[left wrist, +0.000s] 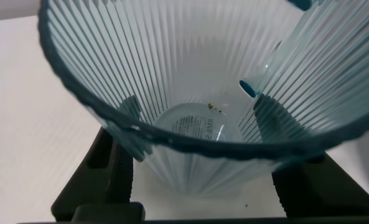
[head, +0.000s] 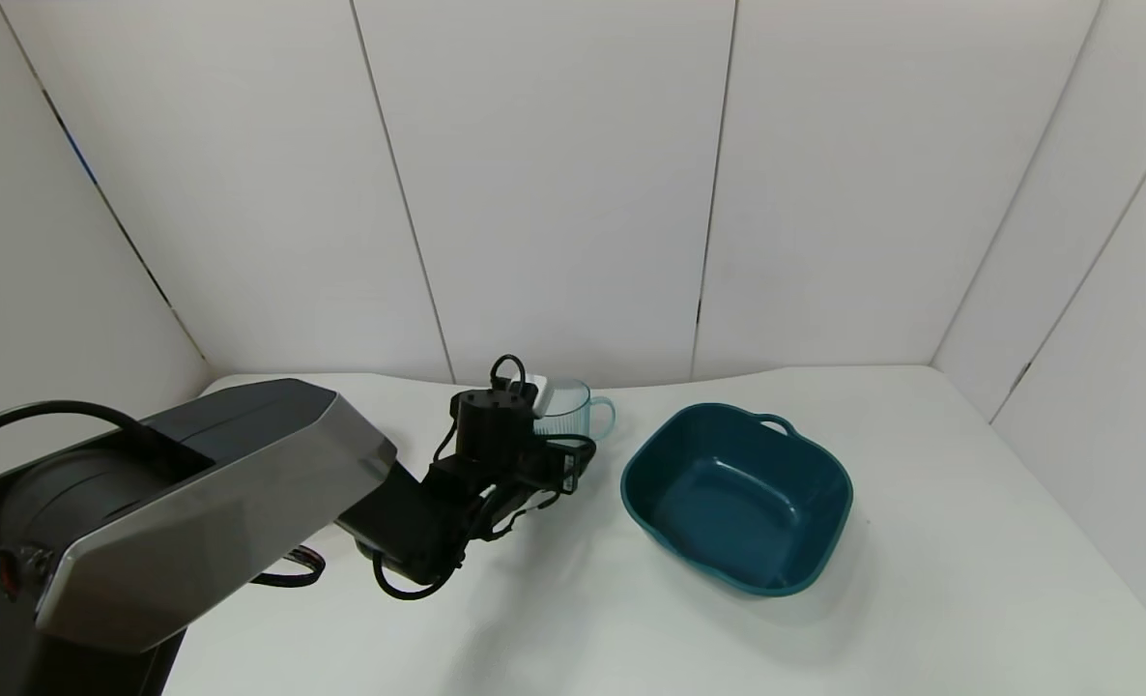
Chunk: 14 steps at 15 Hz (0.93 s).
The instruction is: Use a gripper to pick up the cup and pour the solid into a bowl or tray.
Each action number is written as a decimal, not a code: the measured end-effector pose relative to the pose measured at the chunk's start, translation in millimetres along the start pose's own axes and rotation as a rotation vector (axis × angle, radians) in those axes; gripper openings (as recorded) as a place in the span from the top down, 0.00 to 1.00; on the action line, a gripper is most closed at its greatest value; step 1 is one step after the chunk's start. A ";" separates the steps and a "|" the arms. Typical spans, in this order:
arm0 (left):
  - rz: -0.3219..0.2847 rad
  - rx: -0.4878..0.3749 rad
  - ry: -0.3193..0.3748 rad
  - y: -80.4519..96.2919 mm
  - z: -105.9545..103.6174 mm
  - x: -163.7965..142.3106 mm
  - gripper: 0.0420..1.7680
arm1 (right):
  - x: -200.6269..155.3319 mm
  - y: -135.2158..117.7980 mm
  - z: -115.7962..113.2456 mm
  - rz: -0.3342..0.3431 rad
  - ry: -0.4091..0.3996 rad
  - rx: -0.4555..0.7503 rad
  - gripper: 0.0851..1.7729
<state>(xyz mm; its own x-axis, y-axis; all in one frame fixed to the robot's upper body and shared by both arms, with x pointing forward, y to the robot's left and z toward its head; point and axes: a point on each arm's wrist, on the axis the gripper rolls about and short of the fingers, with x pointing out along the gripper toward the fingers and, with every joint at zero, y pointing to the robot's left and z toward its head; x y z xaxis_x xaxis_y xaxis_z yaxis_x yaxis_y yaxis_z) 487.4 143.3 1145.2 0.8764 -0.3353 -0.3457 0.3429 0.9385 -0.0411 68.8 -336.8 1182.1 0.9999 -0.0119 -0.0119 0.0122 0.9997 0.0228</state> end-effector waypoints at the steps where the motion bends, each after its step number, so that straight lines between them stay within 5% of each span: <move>1: 0.000 0.002 0.001 0.0 -0.3 -0.1 0.25 | 0.0 0.0 0.0 0.000 0.000 0.000 0.04; 14: 0.001 0.016 0.030 -1.2 5.6 -13.2 0.07 | 0.0 0.0 0.0 0.000 0.000 0.000 0.04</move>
<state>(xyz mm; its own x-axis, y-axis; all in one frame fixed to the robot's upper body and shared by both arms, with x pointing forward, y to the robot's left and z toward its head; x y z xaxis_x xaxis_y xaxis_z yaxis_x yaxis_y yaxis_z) 477.3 146.1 1155.1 0.8664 -0.3313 -0.3737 0.3474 0.9374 -0.0255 68.8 -336.8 1182.1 0.9999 -0.0123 -0.0119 0.0126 0.9997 0.0233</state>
